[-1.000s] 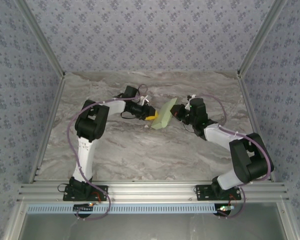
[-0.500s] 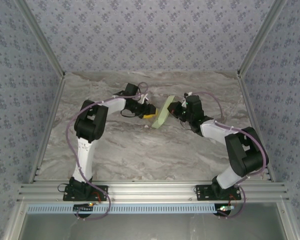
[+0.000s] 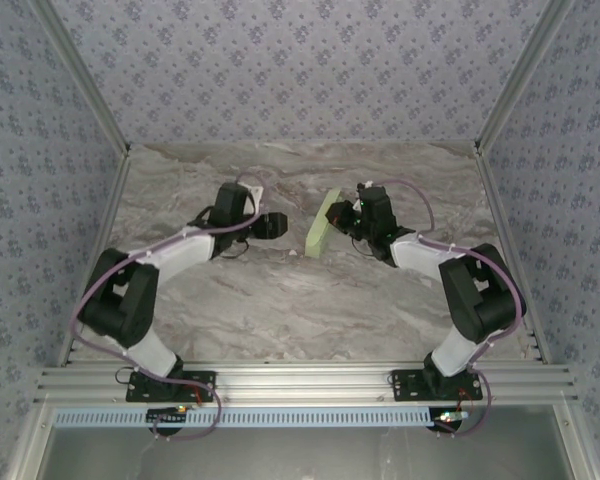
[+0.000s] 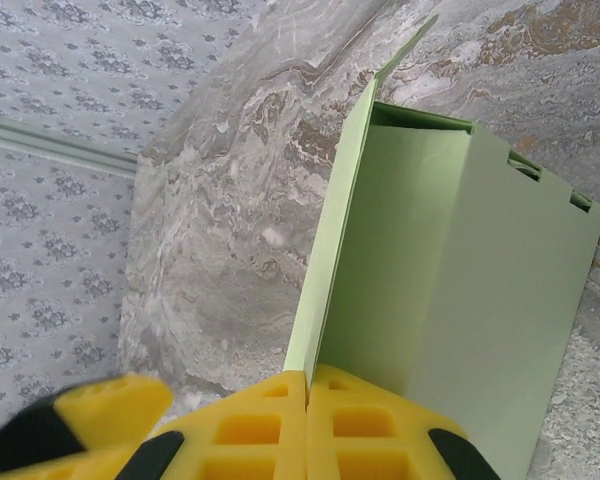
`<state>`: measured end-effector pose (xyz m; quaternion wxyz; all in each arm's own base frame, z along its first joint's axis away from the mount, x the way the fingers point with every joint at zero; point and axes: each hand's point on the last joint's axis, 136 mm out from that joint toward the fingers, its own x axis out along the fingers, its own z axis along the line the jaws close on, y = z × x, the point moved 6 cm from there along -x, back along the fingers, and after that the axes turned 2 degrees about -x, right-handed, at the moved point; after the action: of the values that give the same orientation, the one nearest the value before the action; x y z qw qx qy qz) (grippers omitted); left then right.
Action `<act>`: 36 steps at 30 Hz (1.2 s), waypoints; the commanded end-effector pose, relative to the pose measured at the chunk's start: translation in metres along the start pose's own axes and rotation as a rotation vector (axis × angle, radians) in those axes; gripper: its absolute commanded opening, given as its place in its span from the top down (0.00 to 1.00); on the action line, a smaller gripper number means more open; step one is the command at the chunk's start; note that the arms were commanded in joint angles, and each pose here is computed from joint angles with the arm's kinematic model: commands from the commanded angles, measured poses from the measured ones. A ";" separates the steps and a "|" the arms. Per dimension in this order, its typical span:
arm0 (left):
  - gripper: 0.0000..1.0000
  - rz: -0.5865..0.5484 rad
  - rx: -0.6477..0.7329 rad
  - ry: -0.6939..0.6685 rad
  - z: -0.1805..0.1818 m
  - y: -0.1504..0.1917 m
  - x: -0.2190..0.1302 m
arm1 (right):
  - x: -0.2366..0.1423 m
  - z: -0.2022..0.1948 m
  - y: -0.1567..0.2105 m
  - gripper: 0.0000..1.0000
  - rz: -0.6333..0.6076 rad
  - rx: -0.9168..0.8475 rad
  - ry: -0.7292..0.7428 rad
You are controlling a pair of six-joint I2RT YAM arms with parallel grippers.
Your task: Fold the paper box
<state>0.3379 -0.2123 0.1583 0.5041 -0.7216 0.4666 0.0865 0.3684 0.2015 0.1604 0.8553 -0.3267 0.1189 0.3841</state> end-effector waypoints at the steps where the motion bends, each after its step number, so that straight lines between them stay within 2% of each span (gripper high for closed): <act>1: 0.28 -0.164 0.170 0.072 -0.033 0.000 -0.006 | 0.006 -0.028 0.016 0.93 0.067 -0.017 0.148; 5: 0.23 -0.121 0.333 0.091 -0.060 0.019 0.008 | 0.006 -0.026 0.016 0.93 0.063 -0.023 0.146; 12: 0.19 -0.077 0.433 0.110 -0.080 0.027 0.031 | 0.006 -0.026 0.016 0.93 0.067 -0.022 0.144; 19: 0.19 -0.051 0.467 0.134 -0.089 0.028 0.046 | 0.006 -0.026 0.017 0.93 0.070 -0.025 0.145; 22: 0.21 -0.029 0.482 0.123 -0.088 0.029 0.055 | 0.006 -0.024 0.016 0.93 0.070 -0.024 0.139; 29: 0.38 0.018 0.491 0.127 -0.086 0.034 0.071 | 0.006 -0.023 0.014 0.93 0.070 -0.027 0.141; 36: 0.55 0.007 0.491 0.125 -0.083 0.033 0.069 | 0.005 -0.021 0.011 0.92 0.063 -0.030 0.135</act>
<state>0.3237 -0.3203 0.1371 0.6361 -0.5864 0.4970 -0.0670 0.3704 0.2023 0.1629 0.8504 -0.3401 0.1252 0.3815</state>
